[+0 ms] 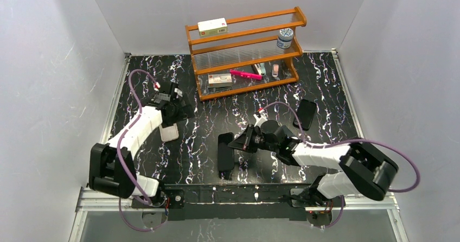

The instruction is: Put the phone into the phone case

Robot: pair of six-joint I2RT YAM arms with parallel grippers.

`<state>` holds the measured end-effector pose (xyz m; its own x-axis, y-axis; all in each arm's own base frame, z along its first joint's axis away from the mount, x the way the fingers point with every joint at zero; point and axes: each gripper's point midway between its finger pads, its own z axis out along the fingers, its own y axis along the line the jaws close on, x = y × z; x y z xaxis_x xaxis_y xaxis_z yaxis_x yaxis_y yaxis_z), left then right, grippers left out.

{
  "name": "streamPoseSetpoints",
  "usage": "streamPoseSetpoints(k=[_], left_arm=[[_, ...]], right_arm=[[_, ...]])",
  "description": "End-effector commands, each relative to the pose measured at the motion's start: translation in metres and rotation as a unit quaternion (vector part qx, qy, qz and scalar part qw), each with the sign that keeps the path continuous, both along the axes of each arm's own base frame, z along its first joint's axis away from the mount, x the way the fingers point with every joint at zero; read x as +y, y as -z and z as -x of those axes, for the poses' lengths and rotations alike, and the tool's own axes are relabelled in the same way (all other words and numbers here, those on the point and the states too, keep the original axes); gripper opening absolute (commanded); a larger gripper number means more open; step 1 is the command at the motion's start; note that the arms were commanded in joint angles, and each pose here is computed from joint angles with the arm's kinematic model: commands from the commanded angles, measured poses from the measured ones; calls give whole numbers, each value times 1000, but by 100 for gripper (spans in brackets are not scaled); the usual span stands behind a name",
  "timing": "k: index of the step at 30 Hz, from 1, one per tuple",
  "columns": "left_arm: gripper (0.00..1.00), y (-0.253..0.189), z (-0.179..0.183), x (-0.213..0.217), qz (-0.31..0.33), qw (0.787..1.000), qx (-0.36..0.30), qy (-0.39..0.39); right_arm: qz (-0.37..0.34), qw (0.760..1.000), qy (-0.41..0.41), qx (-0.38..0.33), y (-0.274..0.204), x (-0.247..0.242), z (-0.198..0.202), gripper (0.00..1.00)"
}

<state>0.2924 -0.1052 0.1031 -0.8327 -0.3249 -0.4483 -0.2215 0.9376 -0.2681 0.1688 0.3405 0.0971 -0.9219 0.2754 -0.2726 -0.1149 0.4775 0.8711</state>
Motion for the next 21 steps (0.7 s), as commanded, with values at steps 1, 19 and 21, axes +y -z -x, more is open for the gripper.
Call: streamPoseSetpoints(k=[1,19,21], left_arm=[[90,21,8,85,-148,984,64,-79],[40,79,-8,144,-117,972,132,-154],[34,81,-7,142,-111,973,136,-149]], right_arm=[[-12,998,-5,-69,-43,-3,-7,1],[-16,992,-7,-125,-82,-21,1,1],[-14,992,-6,-127,-83,-22,0,1]])
